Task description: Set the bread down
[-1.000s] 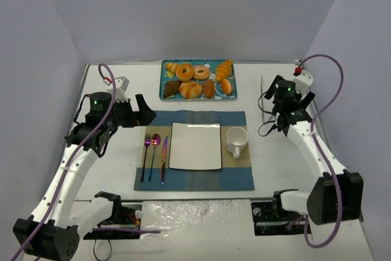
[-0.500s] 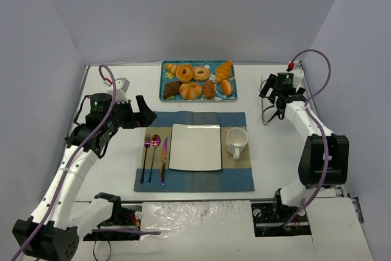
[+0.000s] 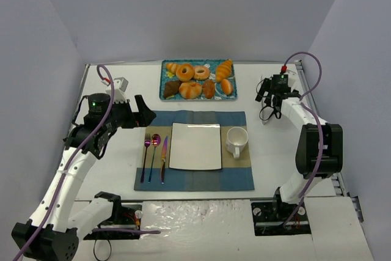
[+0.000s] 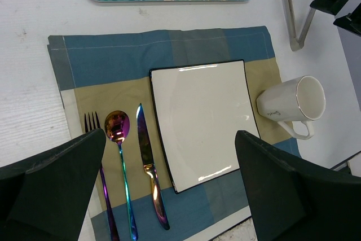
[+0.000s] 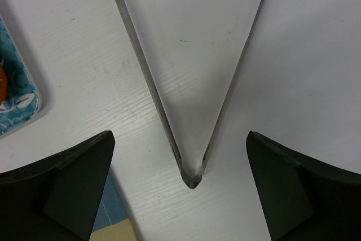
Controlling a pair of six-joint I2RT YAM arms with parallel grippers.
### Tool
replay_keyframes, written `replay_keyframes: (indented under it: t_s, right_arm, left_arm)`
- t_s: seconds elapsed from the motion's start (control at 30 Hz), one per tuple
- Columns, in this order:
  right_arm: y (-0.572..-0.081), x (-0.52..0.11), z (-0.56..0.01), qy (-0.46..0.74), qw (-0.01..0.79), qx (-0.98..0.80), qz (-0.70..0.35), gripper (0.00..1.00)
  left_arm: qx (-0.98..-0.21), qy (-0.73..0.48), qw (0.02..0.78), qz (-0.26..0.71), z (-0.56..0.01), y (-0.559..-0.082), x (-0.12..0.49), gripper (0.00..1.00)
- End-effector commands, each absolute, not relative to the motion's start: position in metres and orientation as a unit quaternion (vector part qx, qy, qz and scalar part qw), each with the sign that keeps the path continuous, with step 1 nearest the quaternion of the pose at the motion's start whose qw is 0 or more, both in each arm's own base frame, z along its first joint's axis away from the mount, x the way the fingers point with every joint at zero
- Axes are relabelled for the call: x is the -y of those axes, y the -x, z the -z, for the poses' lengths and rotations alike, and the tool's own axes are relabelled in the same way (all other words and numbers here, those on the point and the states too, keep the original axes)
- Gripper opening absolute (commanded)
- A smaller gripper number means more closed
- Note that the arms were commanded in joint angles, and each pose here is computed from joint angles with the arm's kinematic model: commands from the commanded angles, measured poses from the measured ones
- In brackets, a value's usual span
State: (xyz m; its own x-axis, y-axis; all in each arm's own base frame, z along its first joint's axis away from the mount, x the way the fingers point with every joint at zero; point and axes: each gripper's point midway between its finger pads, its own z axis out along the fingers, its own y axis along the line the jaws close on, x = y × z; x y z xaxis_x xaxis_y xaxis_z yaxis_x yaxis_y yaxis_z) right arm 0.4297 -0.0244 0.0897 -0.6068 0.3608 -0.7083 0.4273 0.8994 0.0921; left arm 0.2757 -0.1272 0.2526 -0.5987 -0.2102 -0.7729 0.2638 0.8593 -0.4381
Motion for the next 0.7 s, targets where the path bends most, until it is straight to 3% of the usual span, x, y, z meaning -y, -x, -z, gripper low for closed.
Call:
replay_keyframes:
  t_s: [0.0, 0.67]
  right_arm:
    - [-0.446, 0.025, -0.099, -0.211, 0.4, -0.891, 0.037, 1.0]
    - [-0.445, 0.031, -0.043, -0.186, 0.336, -0.923, 0.019, 1.0]
  left_arm:
    - [-0.83, -0.029, 0.489, 0.267, -0.279, -0.281, 0.128, 0.97]
    - [-0.834, -0.028, 0.483, 0.265, -0.275, -0.283, 0.128, 0.97]
